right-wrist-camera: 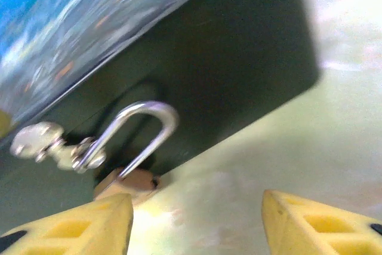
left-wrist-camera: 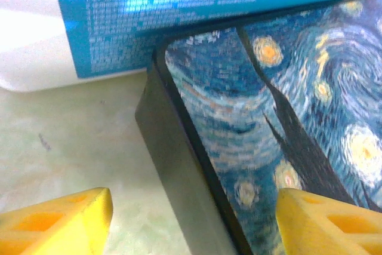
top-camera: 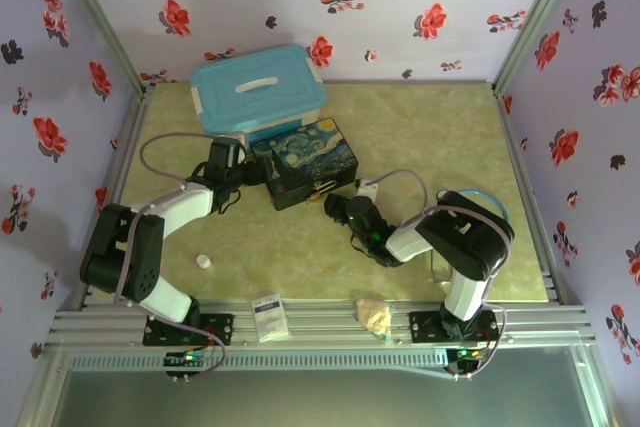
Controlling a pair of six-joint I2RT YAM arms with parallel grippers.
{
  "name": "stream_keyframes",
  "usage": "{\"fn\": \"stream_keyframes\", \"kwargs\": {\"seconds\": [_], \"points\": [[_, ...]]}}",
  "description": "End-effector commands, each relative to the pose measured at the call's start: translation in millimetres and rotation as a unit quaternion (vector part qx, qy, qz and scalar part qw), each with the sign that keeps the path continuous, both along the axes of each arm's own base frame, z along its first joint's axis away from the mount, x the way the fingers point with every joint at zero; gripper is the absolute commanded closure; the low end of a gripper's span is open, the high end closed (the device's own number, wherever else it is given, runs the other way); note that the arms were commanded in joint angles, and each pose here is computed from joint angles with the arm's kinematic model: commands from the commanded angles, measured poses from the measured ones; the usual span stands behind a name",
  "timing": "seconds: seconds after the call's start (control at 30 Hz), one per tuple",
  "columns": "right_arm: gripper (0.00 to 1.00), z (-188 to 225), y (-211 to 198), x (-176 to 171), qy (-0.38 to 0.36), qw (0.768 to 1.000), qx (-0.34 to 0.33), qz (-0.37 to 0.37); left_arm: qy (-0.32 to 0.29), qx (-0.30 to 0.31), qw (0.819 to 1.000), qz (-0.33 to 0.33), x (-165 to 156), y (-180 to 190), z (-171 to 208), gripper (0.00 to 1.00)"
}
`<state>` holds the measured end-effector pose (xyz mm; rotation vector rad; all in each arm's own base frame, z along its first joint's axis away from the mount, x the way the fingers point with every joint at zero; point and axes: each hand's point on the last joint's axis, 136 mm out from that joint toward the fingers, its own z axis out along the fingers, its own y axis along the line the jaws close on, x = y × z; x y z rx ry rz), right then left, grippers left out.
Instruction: Unlock the padlock with the key
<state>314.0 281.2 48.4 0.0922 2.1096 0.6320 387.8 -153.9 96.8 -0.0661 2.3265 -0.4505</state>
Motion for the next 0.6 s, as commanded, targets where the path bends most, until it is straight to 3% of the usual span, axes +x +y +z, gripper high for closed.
{"fn": "stream_keyframes", "kwargs": {"seconds": [0.0,0.07,0.3,0.43,0.57], "points": [[0.38,-24.4,0.5,-16.9,0.006,0.977,-0.200,0.066,0.015,0.003,1.000,0.009,-9.6,-0.6,12.4,0.23],[0.34,-25.4,15.5,-20.6,-0.001,0.972,-0.214,0.094,0.014,-0.006,1.000,0.010,-11.4,-5.3,13.9,0.14],[0.30,-33.1,28.5,-11.8,-0.016,0.965,-0.253,0.068,0.027,0.009,1.000,0.004,-0.9,-17.8,-2.3,0.13],[0.31,-37.1,38.0,-4.7,-0.031,0.965,-0.255,0.055,0.041,0.037,0.998,0.005,1.9,-17.4,-20.5,0.15],[0.34,-26.1,51.4,0.7,-0.070,0.961,-0.263,0.041,0.062,0.065,0.996,-0.004,-3.2,-14.6,-42.1,0.23]]}}
